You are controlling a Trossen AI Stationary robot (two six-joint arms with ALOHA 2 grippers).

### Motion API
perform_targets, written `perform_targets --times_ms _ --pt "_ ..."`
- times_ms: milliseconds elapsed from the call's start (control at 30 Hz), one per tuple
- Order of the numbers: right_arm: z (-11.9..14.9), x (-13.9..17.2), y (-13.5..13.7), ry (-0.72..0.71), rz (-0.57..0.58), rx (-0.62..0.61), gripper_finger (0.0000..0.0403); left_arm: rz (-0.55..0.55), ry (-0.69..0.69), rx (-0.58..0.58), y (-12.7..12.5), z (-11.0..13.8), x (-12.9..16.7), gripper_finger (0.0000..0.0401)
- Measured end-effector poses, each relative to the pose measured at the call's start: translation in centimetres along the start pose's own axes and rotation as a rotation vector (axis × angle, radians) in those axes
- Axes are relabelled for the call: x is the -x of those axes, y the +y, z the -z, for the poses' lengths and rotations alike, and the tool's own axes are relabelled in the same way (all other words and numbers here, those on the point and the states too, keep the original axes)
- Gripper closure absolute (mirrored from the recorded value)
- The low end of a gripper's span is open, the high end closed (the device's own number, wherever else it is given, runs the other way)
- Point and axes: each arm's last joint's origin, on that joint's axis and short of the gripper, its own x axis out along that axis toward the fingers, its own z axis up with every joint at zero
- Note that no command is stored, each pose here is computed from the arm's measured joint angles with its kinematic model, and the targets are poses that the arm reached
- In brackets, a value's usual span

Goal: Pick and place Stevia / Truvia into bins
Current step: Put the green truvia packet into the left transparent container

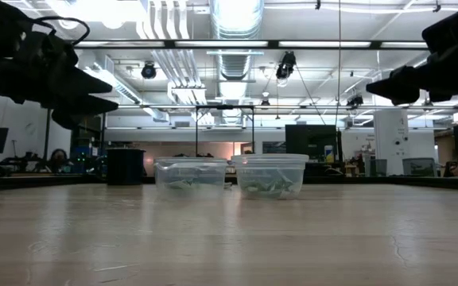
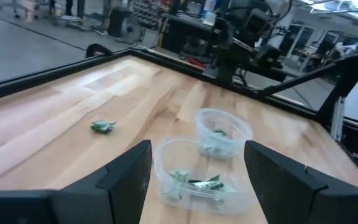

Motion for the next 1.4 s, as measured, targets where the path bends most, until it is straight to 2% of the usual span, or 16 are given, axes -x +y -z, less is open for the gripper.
perform_targets --times_ms 433,500,600,700,933,1067,1233,1400 --pt "0.0 -0.1 0.0 0.006 -0.001 0.008 0.0078 0.081 -0.258 0.028 -0.9 -2.5 -0.9 0.0161" --pt "0.0 -0.1 0.0 0.004 -0.002 0.014 0.0078 0.076 -0.265 0.029 -1.0 -2.6 -1.2 0.0161" --pt "0.0 -0.1 0.0 0.005 -0.002 0.026 0.0078 0.010 -0.297 0.041 -0.8 -2.7 -1.8 0.0161" --pt "0.0 -0.1 0.0 0.005 -0.002 0.029 0.0078 -0.054 -0.280 0.036 -0.9 -3.2 -2.7 0.0161" --pt "0.0 -0.1 0.0 0.007 -0.002 0.028 0.0078 -0.093 -0.207 -0.095 -1.9 -5.2 -6.0 0.0161" --pt "0.1 -0.1 0.0 0.011 -0.002 0.028 0.0078 -0.122 -0.172 -0.105 -2.1 -6.3 -8.3 0.0161" --pt "0.1 -0.1 0.0 0.013 -0.003 0.028 0.0078 -0.198 -0.116 0.039 -0.8 -6.9 -11.4 0.0161" --pt "0.1 -0.1 0.0 0.014 -0.003 0.026 0.0078 -0.267 -0.032 0.094 0.7 -7.2 -14.0 0.0161"
